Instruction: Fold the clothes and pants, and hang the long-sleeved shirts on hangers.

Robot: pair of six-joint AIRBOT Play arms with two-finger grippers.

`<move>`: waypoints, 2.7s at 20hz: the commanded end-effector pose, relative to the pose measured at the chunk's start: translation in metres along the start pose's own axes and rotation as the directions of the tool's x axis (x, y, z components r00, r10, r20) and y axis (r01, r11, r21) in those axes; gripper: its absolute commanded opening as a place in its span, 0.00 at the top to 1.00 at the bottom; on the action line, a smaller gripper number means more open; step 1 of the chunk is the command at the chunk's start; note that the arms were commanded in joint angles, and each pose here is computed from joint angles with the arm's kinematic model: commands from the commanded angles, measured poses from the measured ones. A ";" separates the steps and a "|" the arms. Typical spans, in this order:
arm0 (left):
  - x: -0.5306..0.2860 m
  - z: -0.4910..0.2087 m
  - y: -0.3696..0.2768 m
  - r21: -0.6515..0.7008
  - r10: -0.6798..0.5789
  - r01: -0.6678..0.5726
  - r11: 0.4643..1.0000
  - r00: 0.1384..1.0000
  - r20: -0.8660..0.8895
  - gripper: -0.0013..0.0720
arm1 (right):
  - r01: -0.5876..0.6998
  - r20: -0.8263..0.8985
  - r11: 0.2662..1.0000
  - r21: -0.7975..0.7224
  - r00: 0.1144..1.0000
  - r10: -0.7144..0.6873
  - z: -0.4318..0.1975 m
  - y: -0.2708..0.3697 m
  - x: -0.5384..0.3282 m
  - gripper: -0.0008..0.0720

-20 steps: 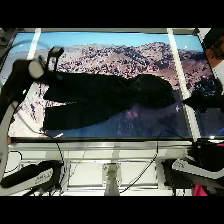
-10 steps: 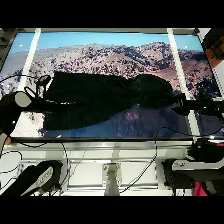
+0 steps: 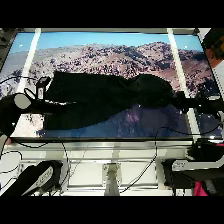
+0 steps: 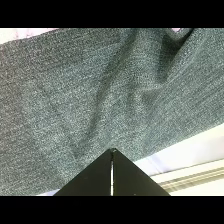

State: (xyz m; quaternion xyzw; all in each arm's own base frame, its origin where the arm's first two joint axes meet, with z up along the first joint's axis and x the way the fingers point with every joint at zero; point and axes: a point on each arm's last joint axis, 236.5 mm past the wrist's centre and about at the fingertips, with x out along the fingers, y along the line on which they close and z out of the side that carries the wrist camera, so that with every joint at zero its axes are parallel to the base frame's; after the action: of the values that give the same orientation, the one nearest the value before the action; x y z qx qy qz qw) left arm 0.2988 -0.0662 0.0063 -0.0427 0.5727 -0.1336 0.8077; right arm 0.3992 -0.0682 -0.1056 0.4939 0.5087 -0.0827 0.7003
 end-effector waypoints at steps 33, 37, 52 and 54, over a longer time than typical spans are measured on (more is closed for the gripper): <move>0.002 -0.068 0.098 -0.601 -0.107 0.138 0.787 0.990 0.088 0.96 | 0.589 -0.027 0.768 -0.252 0.789 -0.614 0.013 -0.042 -0.119 0.91; 0.001 -0.083 0.111 -0.735 -0.129 0.204 0.646 0.979 0.159 0.76 | 0.440 -0.022 0.832 -0.337 0.880 -0.474 0.014 -0.009 -0.097 0.91; 0.023 -0.086 0.134 -0.589 -0.094 0.155 0.793 0.987 0.132 0.34 | 0.273 -0.030 0.844 -0.462 0.946 -0.322 0.012 0.027 -0.081 0.91; 0.024 -0.086 0.131 -0.581 -0.098 0.154 0.800 0.987 0.127 0.34 | 0.272 -0.030 0.844 -0.461 0.946 -0.321 0.012 0.027 -0.081 0.91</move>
State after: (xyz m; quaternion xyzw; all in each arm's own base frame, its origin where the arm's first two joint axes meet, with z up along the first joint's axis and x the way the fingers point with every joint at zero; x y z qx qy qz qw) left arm 0.2475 0.0598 -0.0721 -0.3445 0.5419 -0.0006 0.7666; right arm 0.3845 -0.0968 -0.0254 0.2351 0.6222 -0.0476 0.7452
